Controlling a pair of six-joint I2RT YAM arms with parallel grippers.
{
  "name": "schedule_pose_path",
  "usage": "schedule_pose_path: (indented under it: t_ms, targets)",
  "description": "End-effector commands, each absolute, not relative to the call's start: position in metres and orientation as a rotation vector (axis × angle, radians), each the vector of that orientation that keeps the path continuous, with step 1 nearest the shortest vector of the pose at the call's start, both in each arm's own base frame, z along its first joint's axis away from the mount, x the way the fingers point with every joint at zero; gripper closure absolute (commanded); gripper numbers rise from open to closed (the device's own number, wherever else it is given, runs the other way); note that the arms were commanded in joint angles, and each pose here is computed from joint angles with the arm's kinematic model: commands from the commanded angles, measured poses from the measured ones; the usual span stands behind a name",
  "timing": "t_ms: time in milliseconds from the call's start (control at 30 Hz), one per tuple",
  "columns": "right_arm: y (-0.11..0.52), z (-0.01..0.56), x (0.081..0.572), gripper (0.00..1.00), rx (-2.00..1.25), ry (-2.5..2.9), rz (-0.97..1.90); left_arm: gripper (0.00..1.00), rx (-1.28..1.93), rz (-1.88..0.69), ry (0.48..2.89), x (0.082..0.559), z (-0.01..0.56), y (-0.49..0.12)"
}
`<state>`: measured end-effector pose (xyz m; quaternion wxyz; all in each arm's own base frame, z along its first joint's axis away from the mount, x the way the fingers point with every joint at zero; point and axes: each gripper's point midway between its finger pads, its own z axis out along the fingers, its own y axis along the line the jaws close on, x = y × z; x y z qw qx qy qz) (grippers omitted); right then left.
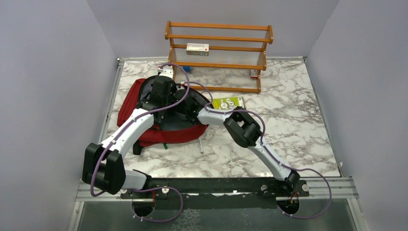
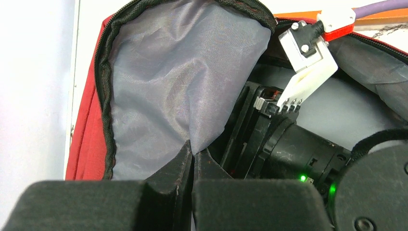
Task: Pack the student bag
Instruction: Place the book in the student bag.
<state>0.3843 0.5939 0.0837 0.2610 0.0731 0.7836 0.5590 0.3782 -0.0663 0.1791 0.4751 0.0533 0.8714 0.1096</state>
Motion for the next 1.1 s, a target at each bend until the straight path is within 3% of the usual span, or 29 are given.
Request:
schedule_pose_path:
  t_ms: [0, 267, 900, 1067]
  targets:
    - [0.596, 0.071, 0.393, 0.66, 0.188, 2.120, 1.421, 1.00, 0.104, 0.194, 2.047, 0.385, 0.201, -0.074]
    - [0.587, 0.083, 0.395, 0.38, 0.144, 2.105, 1.354, 1.00, 0.104, 0.197, 2.053, 0.385, 0.199, -0.072]
    - [0.532, 0.098, 0.383, 0.28, 0.100, 2.187, 1.064, 1.00, 0.085, 0.223, 2.056, 0.385, 0.198, -0.064]
    - [0.510, 0.127, 0.371, 0.28, 0.023, 2.130, 1.042, 1.00, 0.069, 0.274, 2.056, 0.384, 0.197, -0.054]
